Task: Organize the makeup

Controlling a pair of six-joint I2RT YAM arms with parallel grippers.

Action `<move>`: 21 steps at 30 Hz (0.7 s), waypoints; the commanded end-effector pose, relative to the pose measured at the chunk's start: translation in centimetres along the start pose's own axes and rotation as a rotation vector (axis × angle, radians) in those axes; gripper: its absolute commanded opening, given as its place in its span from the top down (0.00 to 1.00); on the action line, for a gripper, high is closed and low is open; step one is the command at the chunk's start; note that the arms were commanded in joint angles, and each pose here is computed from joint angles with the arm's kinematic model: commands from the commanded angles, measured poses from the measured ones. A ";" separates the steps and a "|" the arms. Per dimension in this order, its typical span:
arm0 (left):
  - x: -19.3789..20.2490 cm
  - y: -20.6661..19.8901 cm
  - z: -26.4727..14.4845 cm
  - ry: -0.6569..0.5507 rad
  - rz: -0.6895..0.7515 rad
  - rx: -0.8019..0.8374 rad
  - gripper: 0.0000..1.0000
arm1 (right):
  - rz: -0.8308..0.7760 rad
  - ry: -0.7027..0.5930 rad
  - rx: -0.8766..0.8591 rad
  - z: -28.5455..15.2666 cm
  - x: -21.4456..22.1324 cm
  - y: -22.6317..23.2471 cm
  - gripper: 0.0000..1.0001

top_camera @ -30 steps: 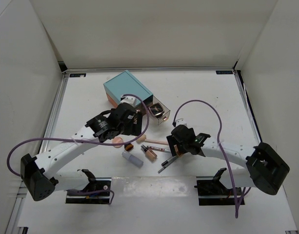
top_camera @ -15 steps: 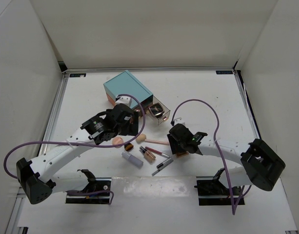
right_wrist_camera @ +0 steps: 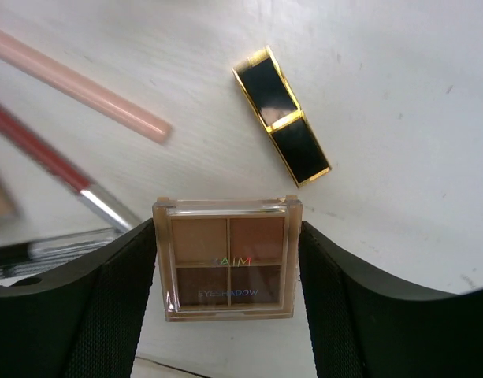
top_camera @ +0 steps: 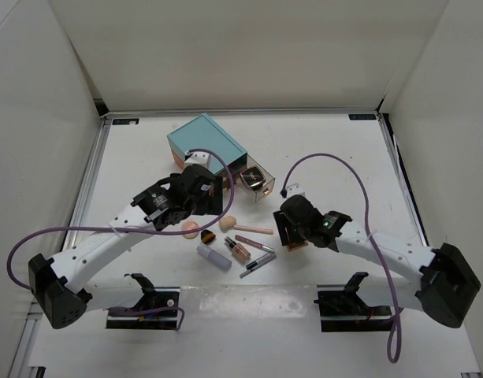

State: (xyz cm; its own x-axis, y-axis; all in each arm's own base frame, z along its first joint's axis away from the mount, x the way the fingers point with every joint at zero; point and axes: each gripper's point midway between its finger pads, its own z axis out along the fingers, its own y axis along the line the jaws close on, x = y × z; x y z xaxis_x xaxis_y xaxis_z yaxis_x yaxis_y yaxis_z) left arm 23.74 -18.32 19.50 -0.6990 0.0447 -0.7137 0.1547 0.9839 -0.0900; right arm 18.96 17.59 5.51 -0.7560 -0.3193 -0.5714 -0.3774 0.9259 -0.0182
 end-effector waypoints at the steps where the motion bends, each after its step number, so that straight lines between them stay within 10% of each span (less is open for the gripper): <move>1: -2.8 -0.1 -0.1 -0.071 -0.066 0.002 0.02 | -0.026 -0.176 -0.080 -4.1 -5.9 1.3 0.60; 8: -3.9 0.7 1.5 -0.056 -0.132 -0.012 0.02 | -0.192 -0.477 -0.084 -8.4 -18.1 3.0 0.60; 21: -4.6 2.7 2.1 -0.051 -0.158 -0.042 0.02 | -0.274 -0.520 -0.138 -1.6 -28.2 5.6 0.62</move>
State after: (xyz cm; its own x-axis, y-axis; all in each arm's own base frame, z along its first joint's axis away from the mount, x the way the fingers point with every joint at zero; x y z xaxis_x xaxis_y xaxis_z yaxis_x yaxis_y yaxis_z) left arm 28.13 -15.99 19.26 -0.7039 -0.0986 -0.7034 0.0056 0.9895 -0.1443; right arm 35.61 30.08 20.65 -0.3457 -0.3969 -0.8503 -0.5800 0.8027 -0.1388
